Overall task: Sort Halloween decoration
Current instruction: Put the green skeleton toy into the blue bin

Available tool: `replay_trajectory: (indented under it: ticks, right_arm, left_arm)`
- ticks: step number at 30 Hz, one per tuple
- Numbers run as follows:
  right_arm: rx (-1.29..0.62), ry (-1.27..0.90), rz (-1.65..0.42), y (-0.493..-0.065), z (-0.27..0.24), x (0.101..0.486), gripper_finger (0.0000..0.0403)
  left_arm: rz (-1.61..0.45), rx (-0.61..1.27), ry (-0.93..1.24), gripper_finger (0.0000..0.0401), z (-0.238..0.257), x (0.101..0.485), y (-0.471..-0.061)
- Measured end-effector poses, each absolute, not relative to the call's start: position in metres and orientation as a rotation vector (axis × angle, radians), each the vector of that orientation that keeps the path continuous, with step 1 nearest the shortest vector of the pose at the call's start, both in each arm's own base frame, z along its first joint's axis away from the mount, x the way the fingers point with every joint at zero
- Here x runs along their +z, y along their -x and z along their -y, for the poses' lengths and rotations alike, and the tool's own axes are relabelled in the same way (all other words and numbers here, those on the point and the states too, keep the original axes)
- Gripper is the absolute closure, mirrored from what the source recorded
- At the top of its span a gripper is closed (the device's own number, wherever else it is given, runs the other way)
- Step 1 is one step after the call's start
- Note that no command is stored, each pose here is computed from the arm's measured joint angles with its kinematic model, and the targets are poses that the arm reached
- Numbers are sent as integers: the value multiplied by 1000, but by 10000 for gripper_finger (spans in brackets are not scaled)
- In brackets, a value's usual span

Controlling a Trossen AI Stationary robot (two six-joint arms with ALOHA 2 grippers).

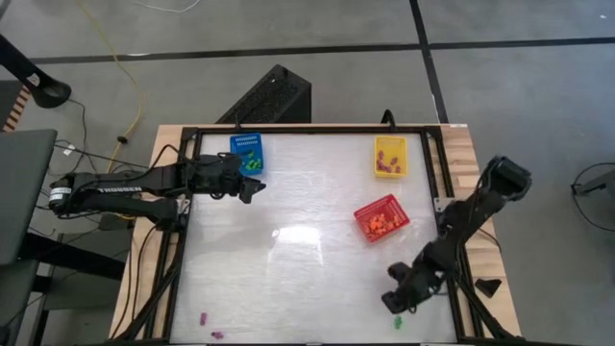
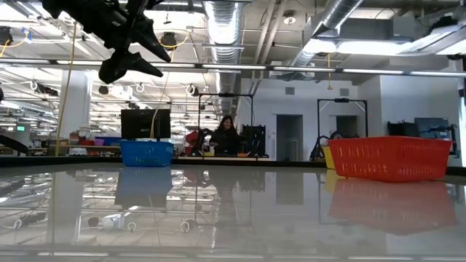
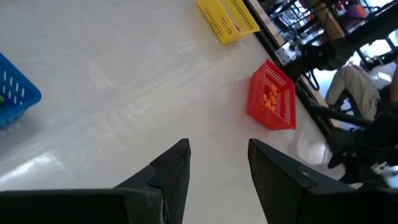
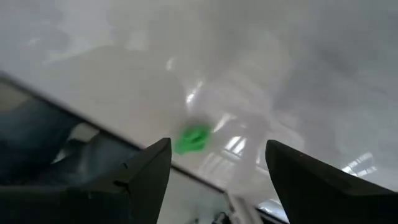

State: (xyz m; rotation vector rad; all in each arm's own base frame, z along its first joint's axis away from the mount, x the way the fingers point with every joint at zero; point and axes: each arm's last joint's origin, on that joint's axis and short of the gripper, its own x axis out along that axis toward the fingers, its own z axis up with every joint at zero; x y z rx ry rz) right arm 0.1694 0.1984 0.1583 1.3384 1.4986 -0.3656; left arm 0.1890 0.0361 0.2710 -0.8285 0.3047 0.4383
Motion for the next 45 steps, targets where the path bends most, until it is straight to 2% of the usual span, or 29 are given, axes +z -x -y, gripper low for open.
replay_trajectory:
  ticks: [9,18,24,29,38,45]
  right_arm:
    - [-522,-1478,-1519,-184,-223,127,113]
    - [-604,-1470,-1569,-225,-240,119,113]
    - [-698,-1453,-1643,-233,-246,106,120]
    - [-788,-1434,-1657,-230,-242,101,169]
    - [-794,-1386,-1662,-228,-239,100,338]
    - [-734,-1375,-1630,-228,-243,101,344]
  left_arm:
    - [-344,354,797,250,-34,271,-190]
    - [-388,259,718,250,-32,271,-190]
    - [-398,241,702,250,-31,270,-190]
    - [-400,241,698,250,-31,270,-190]
    - [-403,233,701,250,-31,270,-190]
    - [-403,232,692,250,-31,270,-190]
